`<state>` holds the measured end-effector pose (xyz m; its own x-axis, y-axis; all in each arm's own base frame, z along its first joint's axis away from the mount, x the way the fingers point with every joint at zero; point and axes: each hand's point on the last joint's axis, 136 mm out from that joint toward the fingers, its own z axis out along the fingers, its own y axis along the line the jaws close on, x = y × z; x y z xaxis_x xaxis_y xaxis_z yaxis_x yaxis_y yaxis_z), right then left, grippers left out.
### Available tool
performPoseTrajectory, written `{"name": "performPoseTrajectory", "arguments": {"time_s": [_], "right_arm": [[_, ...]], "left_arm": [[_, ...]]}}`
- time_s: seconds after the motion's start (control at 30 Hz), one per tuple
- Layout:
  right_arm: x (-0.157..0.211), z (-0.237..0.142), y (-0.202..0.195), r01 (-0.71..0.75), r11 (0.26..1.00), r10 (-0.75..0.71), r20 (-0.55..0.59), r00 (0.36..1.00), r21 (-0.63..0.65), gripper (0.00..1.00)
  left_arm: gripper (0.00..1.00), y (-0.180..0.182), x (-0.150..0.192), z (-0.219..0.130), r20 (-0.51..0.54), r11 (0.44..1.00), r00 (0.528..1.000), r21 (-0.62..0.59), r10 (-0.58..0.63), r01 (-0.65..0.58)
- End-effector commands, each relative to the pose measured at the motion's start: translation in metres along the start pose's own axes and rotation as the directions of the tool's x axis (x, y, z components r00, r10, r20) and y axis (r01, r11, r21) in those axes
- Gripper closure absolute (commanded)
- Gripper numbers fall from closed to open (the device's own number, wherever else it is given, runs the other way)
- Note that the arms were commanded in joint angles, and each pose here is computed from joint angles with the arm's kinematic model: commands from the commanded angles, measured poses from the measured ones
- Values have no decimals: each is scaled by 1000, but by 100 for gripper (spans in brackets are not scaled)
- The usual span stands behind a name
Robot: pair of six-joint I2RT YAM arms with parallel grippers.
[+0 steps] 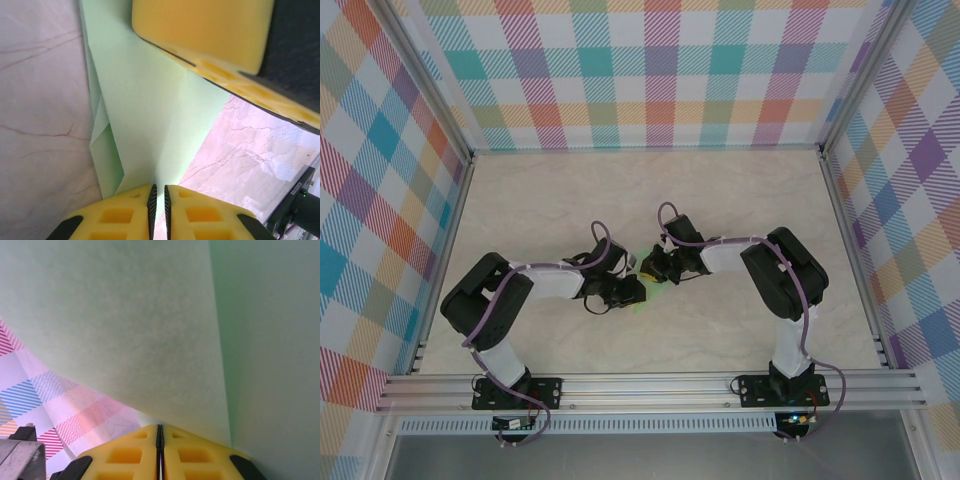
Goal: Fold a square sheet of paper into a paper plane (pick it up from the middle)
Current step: Fourth fold the wing at the center of the table.
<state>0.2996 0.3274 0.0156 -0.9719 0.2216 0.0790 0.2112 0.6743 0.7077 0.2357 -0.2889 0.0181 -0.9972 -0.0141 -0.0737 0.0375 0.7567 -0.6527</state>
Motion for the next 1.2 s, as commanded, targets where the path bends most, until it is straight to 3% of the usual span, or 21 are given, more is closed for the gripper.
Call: {"name": "performPoseTrajectory", "arguments": {"time_s": [0.0,0.17,0.7,0.87,1.17], "right_arm": [[12,17,-59,-89,981,95,-28,995,172,89],[13,17,-59,-90,980,97,-31,995,175,89],[13,18,-60,-94,979,102,-37,994,180,89],[13,17,-60,-93,979,101,-35,994,179,89],[12,18,-59,-94,980,102,-33,994,177,89]], "left_arm": [[84,32,24,7,-53,996,998,-84,-34,30],[85,50,37,3,-65,990,997,-135,-46,37],[85,34,61,-21,-128,998,992,-63,8,-16],[85,37,65,-24,-145,995,989,-92,16,-29],[84,12,38,-48,-6,996,999,-69,53,-53]]}}
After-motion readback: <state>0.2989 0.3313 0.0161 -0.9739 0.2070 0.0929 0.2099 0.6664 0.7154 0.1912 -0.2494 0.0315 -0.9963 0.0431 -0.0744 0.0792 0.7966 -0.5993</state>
